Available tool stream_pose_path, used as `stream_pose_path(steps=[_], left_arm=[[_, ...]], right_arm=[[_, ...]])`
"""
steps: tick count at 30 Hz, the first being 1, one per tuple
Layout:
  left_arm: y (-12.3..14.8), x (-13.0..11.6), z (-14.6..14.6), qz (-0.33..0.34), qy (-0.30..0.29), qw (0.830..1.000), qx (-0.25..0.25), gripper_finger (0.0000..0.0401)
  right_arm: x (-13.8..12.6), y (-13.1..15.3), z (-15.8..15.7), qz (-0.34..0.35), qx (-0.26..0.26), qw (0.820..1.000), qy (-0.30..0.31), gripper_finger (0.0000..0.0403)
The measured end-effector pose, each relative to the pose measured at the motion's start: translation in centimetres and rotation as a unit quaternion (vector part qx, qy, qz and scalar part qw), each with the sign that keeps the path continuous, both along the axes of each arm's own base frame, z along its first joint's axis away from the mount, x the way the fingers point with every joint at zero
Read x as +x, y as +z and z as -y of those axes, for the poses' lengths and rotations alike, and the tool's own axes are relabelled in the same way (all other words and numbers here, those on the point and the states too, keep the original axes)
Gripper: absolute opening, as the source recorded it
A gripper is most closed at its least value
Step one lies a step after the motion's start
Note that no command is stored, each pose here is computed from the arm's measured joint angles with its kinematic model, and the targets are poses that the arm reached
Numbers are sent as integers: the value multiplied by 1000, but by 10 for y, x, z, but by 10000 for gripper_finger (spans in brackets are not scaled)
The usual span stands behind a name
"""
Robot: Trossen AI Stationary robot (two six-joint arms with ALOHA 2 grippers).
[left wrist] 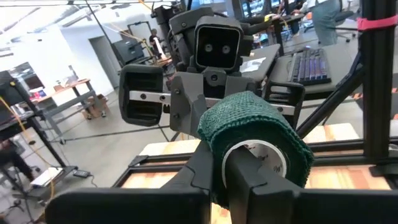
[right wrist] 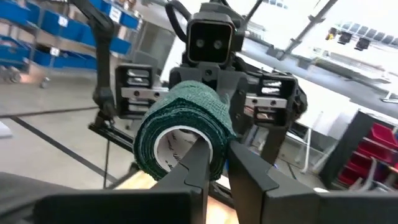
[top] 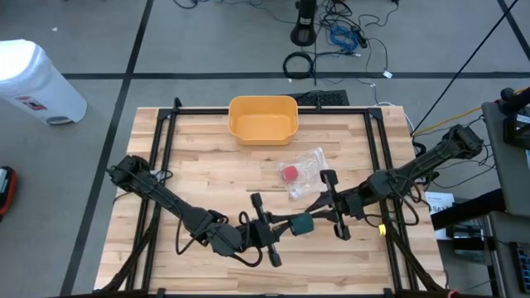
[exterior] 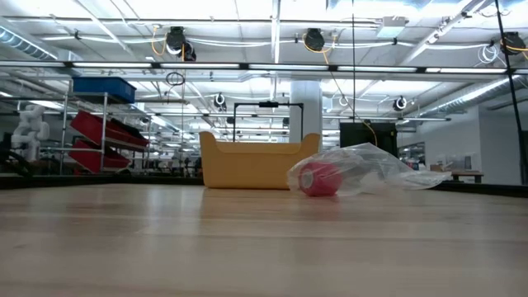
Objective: Roll bandage
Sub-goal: Roll the green bandage
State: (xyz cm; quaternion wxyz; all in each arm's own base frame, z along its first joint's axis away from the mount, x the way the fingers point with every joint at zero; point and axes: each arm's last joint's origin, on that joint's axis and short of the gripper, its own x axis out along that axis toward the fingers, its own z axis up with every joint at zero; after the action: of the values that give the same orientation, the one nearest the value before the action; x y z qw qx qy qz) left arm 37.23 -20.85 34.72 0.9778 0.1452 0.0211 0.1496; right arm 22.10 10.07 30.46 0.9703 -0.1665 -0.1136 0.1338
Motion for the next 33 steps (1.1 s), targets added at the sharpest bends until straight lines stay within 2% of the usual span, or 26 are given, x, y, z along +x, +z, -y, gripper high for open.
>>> stream_pose_path(steps=[7,12,18,21,26,33], left_arm=[[-1,-4,6,-3,-6,1000,2,45],[-1,-4,8,-4,-21,1000,2,48],[0,-6,14,4,-53,999,-14,49],[1,-5,13,9,-55,998,-25,49],[1,-4,11,18,-66,996,-55,49],[2,-5,13,22,-83,994,-68,50]], right_arm=[[-17,7,3,-5,-44,998,-51,79],[-35,10,-8,11,-140,990,-19,108],[-39,9,-29,65,-233,970,-4,126],[-37,5,-43,93,-293,951,-36,128],[-27,-1,-72,119,-400,903,-102,132],[-7,5,-113,97,-487,853,-161,132]])
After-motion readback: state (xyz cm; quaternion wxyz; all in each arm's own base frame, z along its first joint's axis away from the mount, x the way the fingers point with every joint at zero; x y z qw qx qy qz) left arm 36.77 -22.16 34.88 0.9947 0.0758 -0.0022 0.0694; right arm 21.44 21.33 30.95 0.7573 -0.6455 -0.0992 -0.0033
